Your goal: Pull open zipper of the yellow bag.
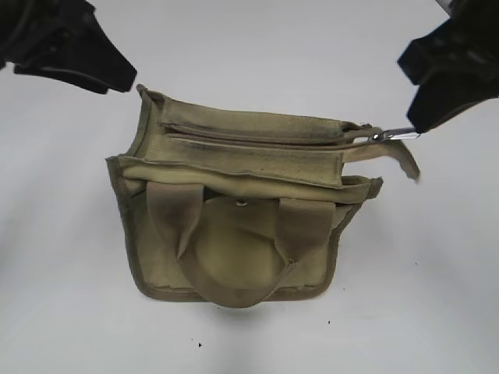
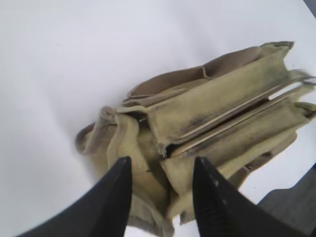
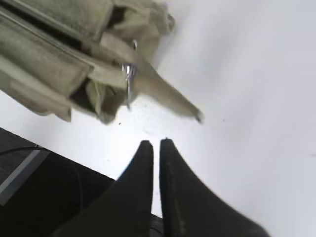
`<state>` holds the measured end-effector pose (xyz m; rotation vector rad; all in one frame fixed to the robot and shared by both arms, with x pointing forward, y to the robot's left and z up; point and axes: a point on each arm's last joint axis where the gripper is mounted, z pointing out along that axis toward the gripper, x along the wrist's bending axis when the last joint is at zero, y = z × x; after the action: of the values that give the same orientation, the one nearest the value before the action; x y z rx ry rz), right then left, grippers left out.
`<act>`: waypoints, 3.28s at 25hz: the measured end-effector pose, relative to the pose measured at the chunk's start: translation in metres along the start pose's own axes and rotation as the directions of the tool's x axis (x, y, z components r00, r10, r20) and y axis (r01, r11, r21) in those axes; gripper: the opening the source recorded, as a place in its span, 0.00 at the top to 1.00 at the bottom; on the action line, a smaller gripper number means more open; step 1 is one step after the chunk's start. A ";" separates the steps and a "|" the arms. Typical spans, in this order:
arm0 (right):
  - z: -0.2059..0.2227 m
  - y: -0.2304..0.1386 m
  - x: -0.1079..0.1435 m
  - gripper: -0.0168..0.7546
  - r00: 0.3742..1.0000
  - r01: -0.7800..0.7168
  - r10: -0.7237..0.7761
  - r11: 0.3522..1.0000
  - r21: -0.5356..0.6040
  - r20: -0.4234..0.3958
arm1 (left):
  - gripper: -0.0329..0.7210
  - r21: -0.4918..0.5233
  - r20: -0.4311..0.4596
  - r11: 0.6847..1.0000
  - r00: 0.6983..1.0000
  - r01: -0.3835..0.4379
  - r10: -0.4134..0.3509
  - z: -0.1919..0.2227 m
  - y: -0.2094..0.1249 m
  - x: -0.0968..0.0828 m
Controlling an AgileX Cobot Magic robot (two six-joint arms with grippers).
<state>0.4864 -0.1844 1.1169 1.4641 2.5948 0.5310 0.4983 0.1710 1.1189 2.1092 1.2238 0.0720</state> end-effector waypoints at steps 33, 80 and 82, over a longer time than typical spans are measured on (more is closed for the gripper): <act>-0.021 -0.262 0.038 0.93 0.986 0.162 -0.120 0.846 -0.509 0.115 | 0.52 -0.433 -0.347 0.880 0.937 -0.193 0.035 -0.121 -0.278 -0.032; -0.027 -0.275 0.050 0.93 0.960 0.002 0.181 0.757 -0.654 0.212 | 0.56 -0.493 -0.517 0.868 0.823 -0.062 -0.235 -0.118 -0.276 -0.033; -0.027 -0.275 0.050 0.93 0.960 0.002 0.181 0.757 -0.654 0.212 | 0.57 -0.493 -0.517 0.868 0.823 -0.062 -0.235 -0.118 -0.276 -0.033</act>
<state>0.2311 -0.2788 1.0476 1.2915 1.8428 1.0417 0.2306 0.2960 1.0573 1.6060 1.4415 0.9351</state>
